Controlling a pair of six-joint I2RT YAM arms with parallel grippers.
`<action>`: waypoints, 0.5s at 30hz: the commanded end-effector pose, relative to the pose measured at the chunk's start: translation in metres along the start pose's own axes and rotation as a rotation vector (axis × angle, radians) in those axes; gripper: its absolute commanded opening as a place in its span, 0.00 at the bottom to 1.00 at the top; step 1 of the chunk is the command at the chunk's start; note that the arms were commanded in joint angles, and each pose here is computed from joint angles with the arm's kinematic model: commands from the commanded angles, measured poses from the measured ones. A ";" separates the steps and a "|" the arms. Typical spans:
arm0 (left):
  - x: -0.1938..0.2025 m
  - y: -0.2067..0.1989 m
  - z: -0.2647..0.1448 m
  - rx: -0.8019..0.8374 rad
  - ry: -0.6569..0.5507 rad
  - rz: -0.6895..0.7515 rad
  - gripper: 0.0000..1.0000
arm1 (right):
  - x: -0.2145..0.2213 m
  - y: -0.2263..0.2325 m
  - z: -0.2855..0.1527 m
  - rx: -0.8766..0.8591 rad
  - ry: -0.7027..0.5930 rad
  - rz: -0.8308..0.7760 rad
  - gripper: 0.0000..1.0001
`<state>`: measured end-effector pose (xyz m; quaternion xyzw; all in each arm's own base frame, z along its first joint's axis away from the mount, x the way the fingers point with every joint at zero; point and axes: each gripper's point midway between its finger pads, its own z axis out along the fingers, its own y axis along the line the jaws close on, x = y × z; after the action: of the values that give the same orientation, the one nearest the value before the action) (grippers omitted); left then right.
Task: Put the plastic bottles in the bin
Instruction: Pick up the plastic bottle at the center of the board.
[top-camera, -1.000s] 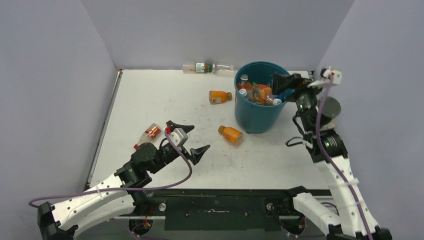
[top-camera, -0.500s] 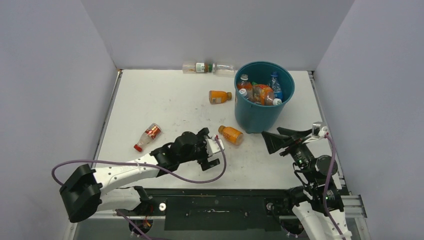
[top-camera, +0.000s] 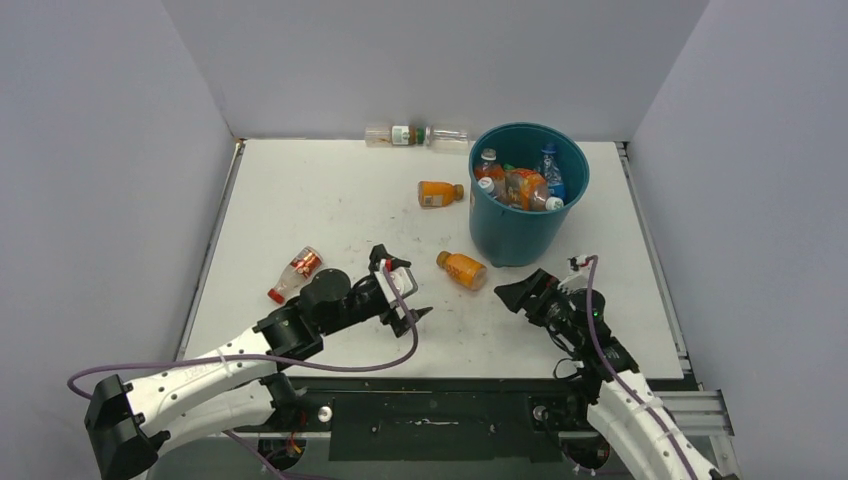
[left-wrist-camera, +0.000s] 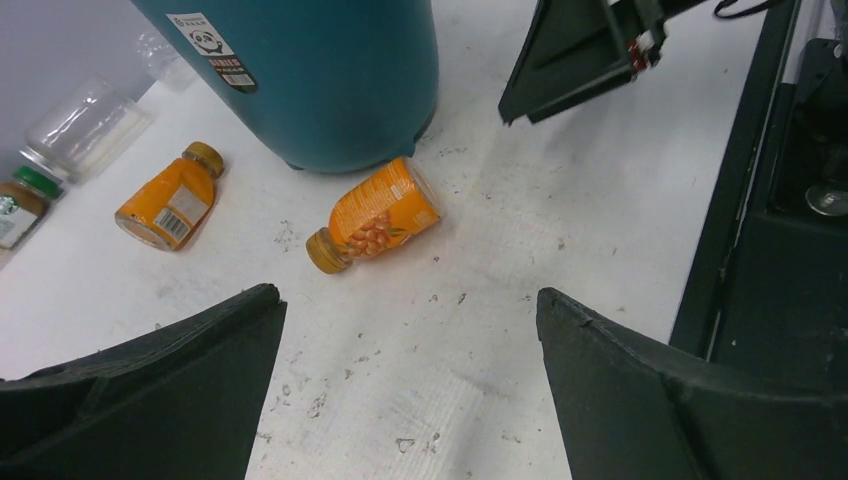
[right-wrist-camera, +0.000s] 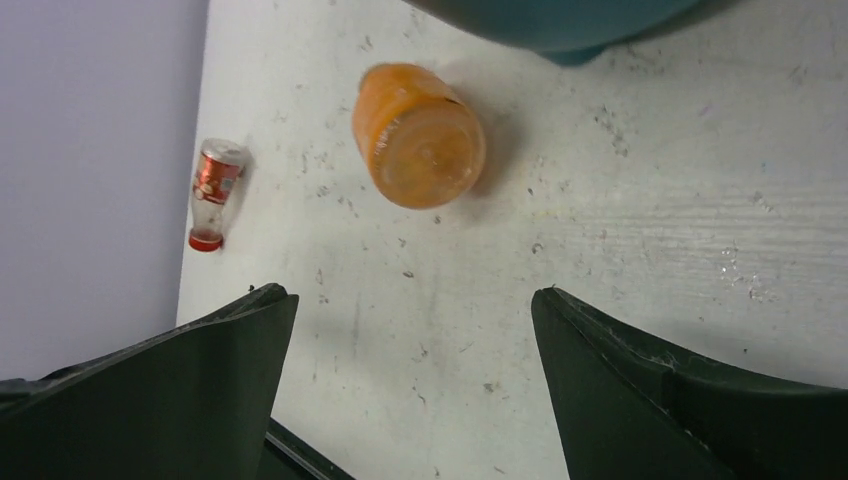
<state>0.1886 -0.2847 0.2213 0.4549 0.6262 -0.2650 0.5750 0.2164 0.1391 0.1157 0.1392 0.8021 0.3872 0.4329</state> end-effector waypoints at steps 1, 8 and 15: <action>-0.004 -0.008 -0.002 0.009 -0.047 -0.059 0.96 | -0.001 0.010 0.027 -0.049 -0.045 0.056 0.90; -0.007 -0.014 -0.003 0.020 -0.029 -0.047 0.96 | 0.028 0.007 0.066 0.018 -0.030 0.048 0.90; -0.003 -0.025 -0.013 -0.001 -0.019 0.057 0.96 | 0.009 -0.017 0.072 0.085 -0.198 0.118 0.90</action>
<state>0.1623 -0.2889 0.2077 0.4690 0.6270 -0.2715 0.5596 0.2401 0.1824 0.0442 0.1872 0.8241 0.3554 0.3995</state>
